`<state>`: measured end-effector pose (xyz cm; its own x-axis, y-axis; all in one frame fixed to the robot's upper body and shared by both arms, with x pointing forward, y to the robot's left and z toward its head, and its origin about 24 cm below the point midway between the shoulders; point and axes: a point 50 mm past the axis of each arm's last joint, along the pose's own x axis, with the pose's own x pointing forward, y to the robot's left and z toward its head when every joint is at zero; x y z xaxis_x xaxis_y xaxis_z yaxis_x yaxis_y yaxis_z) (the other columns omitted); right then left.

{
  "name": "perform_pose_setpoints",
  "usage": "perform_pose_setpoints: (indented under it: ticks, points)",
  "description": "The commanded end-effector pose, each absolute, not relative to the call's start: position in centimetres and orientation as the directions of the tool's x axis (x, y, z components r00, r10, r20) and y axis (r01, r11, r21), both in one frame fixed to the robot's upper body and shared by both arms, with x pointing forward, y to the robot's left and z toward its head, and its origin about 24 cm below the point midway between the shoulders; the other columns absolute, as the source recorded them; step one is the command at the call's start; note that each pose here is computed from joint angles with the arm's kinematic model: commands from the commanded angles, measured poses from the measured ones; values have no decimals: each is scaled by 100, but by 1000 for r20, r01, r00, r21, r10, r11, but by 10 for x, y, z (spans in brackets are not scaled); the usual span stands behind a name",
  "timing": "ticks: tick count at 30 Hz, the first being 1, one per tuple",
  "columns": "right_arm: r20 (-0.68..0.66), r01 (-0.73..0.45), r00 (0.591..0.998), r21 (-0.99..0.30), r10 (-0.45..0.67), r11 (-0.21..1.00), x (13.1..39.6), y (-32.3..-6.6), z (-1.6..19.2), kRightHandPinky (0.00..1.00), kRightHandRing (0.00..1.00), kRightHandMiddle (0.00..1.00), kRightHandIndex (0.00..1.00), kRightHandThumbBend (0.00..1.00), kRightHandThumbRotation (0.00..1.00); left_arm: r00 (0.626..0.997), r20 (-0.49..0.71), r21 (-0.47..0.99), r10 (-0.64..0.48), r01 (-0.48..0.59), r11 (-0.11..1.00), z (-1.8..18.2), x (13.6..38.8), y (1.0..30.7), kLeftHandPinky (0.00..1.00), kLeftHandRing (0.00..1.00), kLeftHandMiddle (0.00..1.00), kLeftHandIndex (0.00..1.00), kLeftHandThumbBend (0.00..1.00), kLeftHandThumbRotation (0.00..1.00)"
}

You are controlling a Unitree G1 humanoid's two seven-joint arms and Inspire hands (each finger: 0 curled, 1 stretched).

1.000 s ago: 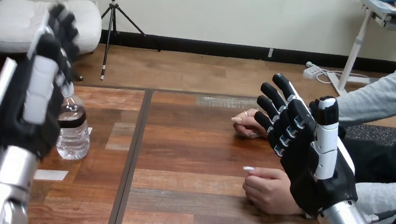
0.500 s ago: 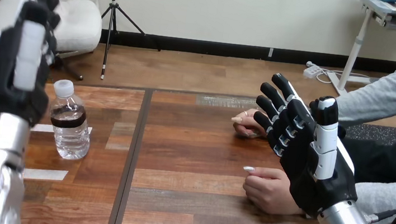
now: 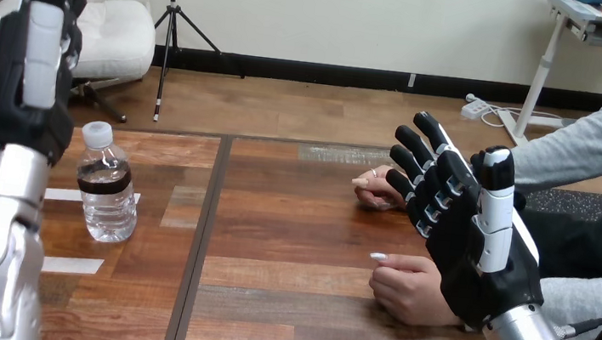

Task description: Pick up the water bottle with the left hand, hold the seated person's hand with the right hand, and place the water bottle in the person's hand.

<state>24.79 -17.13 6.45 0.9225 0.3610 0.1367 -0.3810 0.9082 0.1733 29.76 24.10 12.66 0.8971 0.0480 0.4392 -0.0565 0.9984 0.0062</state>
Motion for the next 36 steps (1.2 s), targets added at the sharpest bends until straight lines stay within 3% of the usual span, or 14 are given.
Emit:
perform_pose_setpoints:
  ticks: [1,7,16,36]
  points:
    - [225,-400,904,143,364,905,255,-171,86,100,100,98,100,88,100,881,471,29,43,-64,998,140,315,243,100,100,100,100,78,99]
    - [224,-402,903,138,367,905,255,-171,87,100,100,98,100,87,100,896,440,35,59,-83,996,134,325,245,100,100,100,100,74,99]
    - [224,-399,904,136,364,907,255,-171,87,100,100,98,99,89,100,920,387,48,71,-97,994,126,338,246,100,100,100,100,79,99]
    - [224,-405,901,134,371,904,256,-171,87,100,100,97,99,89,100,951,295,105,91,-127,986,119,359,249,100,100,100,100,68,100]
